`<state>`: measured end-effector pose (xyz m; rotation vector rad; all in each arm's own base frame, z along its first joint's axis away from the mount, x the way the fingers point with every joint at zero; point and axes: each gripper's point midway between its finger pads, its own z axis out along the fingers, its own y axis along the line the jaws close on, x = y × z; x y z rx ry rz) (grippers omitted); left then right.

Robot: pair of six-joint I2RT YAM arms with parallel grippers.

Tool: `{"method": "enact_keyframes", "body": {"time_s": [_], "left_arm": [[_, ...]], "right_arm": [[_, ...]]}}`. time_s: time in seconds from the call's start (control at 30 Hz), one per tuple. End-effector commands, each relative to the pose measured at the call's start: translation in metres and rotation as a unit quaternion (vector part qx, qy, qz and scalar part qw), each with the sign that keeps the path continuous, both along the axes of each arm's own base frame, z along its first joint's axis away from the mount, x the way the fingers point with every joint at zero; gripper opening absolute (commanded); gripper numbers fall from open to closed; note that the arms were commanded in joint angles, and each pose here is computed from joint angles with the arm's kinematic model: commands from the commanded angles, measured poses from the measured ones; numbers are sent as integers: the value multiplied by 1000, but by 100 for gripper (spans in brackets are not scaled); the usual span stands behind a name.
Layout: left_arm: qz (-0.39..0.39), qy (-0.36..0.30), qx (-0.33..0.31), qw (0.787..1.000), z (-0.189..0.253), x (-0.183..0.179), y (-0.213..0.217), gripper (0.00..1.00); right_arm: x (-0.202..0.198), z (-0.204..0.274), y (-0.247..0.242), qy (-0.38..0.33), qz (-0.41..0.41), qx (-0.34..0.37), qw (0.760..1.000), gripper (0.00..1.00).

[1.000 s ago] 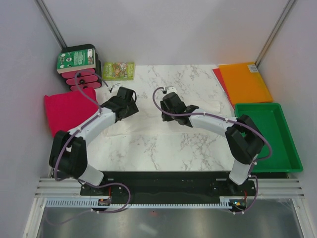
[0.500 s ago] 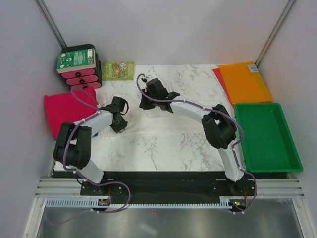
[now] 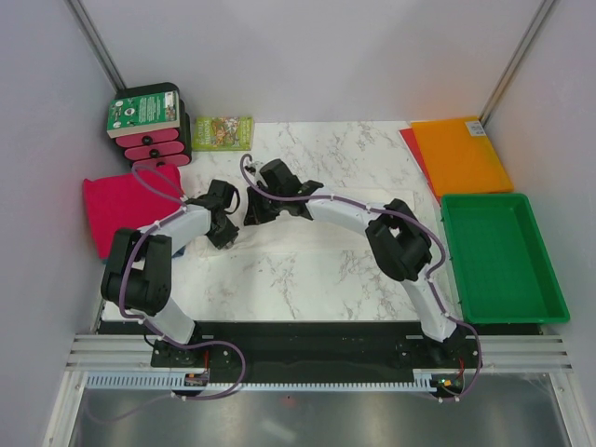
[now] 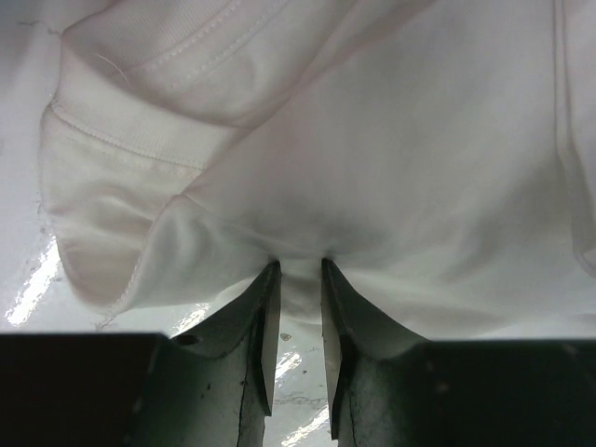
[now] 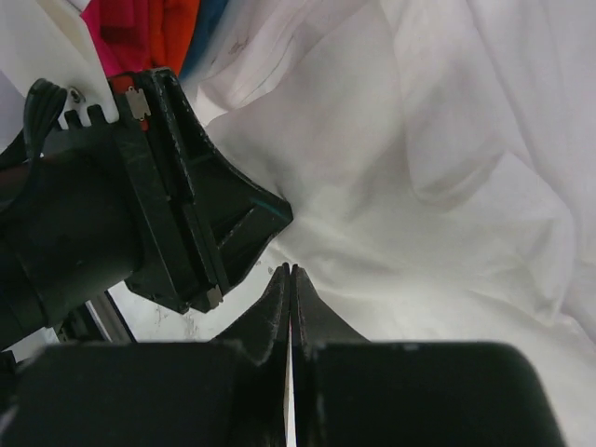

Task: Fold and stack the t-shirts
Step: Fold the tshirt

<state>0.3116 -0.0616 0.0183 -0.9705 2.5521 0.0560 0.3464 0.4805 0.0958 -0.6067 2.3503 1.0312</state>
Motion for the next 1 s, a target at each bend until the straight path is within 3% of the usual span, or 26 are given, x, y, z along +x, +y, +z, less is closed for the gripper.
{"method": "enact_keyframes", "body": {"time_s": [0.0,0.33,0.97], "left_arm": [[16,15,-9,1000,-8,-4,-2,30],[14,21,-12,1000,-9,-9,-2,29],[14,32,-1,999,-15,-16,2,29]], "right_arm": [[1,-16,10,26,13,1,1000,0],[34,-56,9,45,-31,-21,998,0],[105,-58,-19,24,-131,-9,991,0]]}}
